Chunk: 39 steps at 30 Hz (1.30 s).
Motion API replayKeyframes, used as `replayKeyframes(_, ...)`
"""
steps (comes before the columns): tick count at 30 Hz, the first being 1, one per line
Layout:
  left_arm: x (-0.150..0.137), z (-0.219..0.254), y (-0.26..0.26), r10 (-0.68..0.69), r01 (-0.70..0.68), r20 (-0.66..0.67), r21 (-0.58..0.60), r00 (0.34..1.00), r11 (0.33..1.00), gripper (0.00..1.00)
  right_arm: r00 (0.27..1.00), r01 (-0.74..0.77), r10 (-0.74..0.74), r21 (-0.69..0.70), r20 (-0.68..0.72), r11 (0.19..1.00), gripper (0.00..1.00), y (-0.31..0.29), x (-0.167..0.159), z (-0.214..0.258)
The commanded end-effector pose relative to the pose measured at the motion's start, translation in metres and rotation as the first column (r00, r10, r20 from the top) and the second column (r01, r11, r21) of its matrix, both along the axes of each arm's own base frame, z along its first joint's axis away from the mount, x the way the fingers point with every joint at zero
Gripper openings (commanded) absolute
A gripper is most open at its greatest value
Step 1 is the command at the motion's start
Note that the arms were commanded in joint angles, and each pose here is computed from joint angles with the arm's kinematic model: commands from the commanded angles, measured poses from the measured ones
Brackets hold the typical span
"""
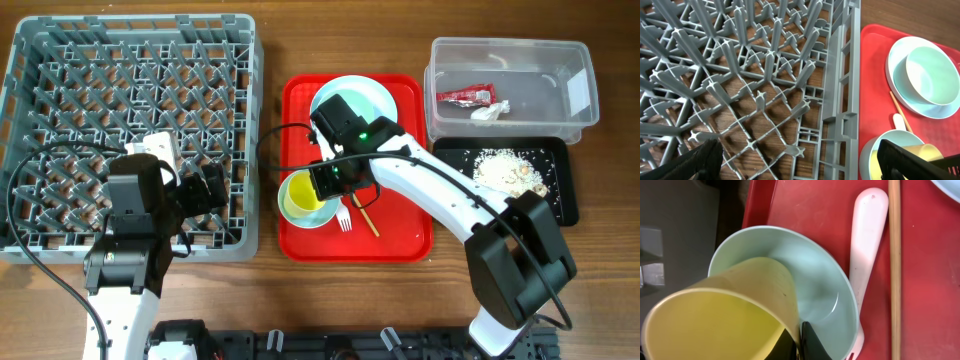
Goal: Sort waste into correct bins and load items into the dishwasher rack
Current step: 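Grasp the yellow cup from the blue bowl with the right gripper, then hand the yellow cup from the right gripper to the left gripper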
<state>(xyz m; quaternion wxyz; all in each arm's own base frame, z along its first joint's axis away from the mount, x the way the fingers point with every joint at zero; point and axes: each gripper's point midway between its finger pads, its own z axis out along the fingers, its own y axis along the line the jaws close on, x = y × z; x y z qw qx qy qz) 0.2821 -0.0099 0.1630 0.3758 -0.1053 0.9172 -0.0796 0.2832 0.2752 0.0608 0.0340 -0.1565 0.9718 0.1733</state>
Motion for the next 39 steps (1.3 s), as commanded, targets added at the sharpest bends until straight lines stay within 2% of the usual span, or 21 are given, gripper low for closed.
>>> replayKeyframes(1, 0.003, 0.009, 0.001, 0.007, -0.007, 0.022, -0.009, 1.000, 1.000, 1.00, 1.000, 0.022, -0.022, -0.004, 0.021, 1.000, 0.04, -0.007, 0.005, 0.013)
replayKeyframes(7, 0.008, 0.014, -0.002, -0.004, 0.005, 0.047, -0.026, 0.999, 1.000, 1.00, 0.981, 0.108, -0.116, 0.058, 0.155, 0.992, 0.04, -0.035, 0.034, 0.079)
replayKeyframes(9, 0.010, 0.018, -0.014, -0.055, 0.060, 0.070, -0.072, 0.996, 0.996, 1.00, 0.964, 0.146, -0.165, 0.104, 0.206, 0.984, 0.04, -0.048, 0.044, 0.105)
replayKeyframes(13, 0.018, 0.032, -0.045, -0.130, 0.157, 0.123, -0.241, 0.984, 0.958, 1.00, 0.938, 0.193, -0.242, 0.206, 0.249, 0.959, 0.04, -0.069, 0.057, 0.139)
replayKeyframes(14, 0.023, 0.037, -0.059, -0.161, 0.200, 0.143, -0.324, 0.977, 0.925, 1.00, 0.943, 0.185, -0.251, 0.282, 0.219, 0.941, 0.04, -0.069, 0.059, 0.148)
replayKeyframes(17, 0.030, 0.045, -0.086, -0.255, 0.311, 0.183, -0.428, 0.949, 0.849, 1.00, 0.960, 0.127, -0.212, 0.392, 0.182, 0.911, 0.04, -0.060, 0.058, 0.159)
replayKeyframes(19, 0.032, 0.052, -0.108, -0.348, 0.418, 0.232, -0.485, 0.908, 0.768, 1.00, 0.973, 0.051, -0.153, 0.488, 0.171, 0.871, 0.04, -0.048, 0.054, 0.172)
replayKeyframes(22, 0.028, 0.066, -0.133, -0.466, 0.563, 0.318, -0.521, 0.826, 0.641, 1.00, 0.981, -0.012, -0.101, 0.574, 0.164, 0.819, 0.04, -0.034, 0.048, 0.187)
replayKeyframes(24, 0.020, 0.080, -0.151, -0.554, 0.681, 0.404, -0.524, 0.728, 0.511, 1.00, 0.985, -0.058, -0.059, 0.631, 0.164, 0.774, 0.04, -0.026, 0.042, 0.199)
replayKeyframes(27, 0.014, 0.092, -0.164, -0.600, 0.747, 0.465, -0.534, 0.651, 0.397, 1.00, 0.986, -0.098, -0.021, 0.680, 0.164, 0.726, 0.04, -0.019, 0.036, 0.210)
replayKeyframes(30, 0.008, 0.102, -0.171, -0.630, 0.801, 0.517, -0.505, 0.580, 0.323, 1.00, 0.987, -0.103, -0.014, 0.690, 0.162, 0.716, 0.04, -0.018, 0.035, 0.213)
replayKeyframes(34, 0.002, 0.113, -0.176, -0.645, 0.837, 0.555, -0.473, 0.525, 0.273, 1.00, 0.988, -0.130, 0.024, 0.726, 0.155, 0.676, 0.04, -0.014, 0.028, 0.221)
replayKeyframes(36, -0.005, 0.119, -0.181, -0.662, 0.869, 0.583, -0.438, 0.471, 0.232, 1.00, 0.987, -0.155, 0.060, 0.758, 0.152, 0.633, 0.04, -0.011, 0.021, 0.229)
replayKeyframes(39, -0.009, 0.126, -0.187, -0.670, 0.899, 0.614, -0.387, 0.417, 0.205, 0.98, 0.986, -0.166, 0.082, 0.777, 0.146, 0.607, 0.04, -0.009, 0.016, 0.234)
